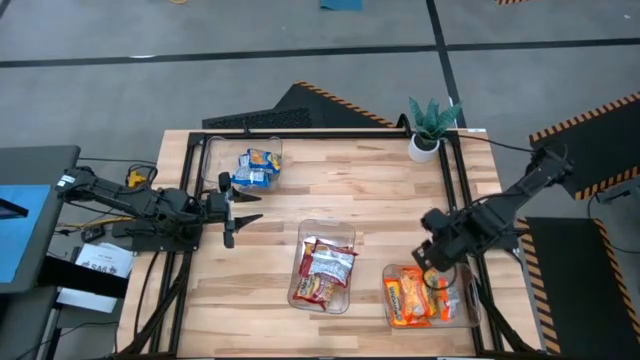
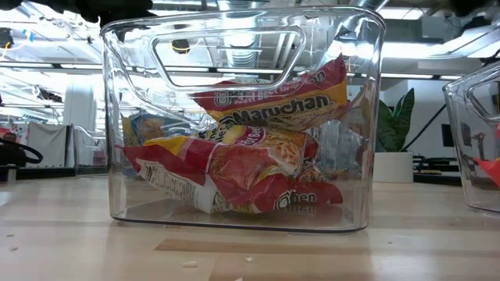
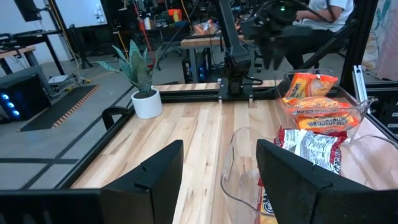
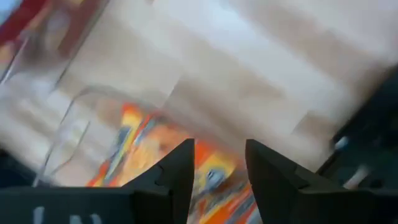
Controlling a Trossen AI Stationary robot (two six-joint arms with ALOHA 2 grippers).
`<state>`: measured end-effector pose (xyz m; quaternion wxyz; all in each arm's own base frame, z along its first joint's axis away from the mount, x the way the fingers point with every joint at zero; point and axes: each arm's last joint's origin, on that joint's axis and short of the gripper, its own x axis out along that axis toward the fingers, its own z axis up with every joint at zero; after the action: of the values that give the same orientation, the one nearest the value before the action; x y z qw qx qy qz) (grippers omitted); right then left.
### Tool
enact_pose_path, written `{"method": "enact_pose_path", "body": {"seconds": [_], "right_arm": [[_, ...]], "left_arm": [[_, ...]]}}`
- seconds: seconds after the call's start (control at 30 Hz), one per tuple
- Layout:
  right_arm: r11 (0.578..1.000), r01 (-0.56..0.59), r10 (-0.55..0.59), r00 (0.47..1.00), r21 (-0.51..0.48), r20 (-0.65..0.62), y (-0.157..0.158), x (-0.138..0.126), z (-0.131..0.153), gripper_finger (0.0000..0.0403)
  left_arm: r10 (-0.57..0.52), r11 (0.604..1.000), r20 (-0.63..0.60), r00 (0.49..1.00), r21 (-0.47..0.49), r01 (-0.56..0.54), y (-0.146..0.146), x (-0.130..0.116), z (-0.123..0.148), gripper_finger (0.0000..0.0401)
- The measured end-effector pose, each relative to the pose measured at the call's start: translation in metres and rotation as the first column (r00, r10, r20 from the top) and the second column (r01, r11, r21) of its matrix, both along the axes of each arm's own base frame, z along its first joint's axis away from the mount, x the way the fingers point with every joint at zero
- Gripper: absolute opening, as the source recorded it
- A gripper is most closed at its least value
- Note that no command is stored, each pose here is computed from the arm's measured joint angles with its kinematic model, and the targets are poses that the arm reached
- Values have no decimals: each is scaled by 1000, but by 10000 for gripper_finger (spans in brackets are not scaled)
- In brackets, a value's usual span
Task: Sort Maruchan noodles
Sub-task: Return to Home Position
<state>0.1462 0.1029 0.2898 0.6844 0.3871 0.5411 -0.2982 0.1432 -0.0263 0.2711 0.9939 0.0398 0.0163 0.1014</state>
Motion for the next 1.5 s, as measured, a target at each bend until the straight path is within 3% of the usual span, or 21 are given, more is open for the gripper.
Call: {"method": "enact_pose_path", "body": {"seconds": [0.23,0.4,0.6,0.77,1.03,1.17,1.33,1.4,1.5], "right_arm": [[979,31,-41,998,-200,-44,-23,7,-5,159],[921,33,-49,998,-388,-32,-36,15,-8,158],[847,-10,0,1000,-531,-19,-47,28,-10,158],[812,-56,37,998,-581,-46,-51,37,-14,158],[805,-111,106,993,-582,-43,-56,57,-20,156],[807,-114,104,993,-580,-50,-62,57,-18,125],[807,-87,99,995,-584,-13,-67,45,-8,19],[801,-80,110,994,-593,14,-67,39,-2,15],[780,-73,140,988,-621,61,-65,30,6,15]], "left_arm": [[0,1000,5,1000,-2,0,0,0,0,194],[0,1000,0,1000,-1,0,0,0,0,194],[0,1000,-15,1000,3,0,0,0,-1,194],[17,999,-36,999,36,-16,1,0,-3,194],[85,995,-61,994,64,-81,11,-5,-12,186],[51,998,-32,998,24,-50,17,-12,-42,149],[9,1000,28,1000,21,-9,21,-19,-64,49],[-21,999,34,999,26,20,21,-22,-70,13],[-63,998,33,997,29,62,20,-25,-80,4]]}}
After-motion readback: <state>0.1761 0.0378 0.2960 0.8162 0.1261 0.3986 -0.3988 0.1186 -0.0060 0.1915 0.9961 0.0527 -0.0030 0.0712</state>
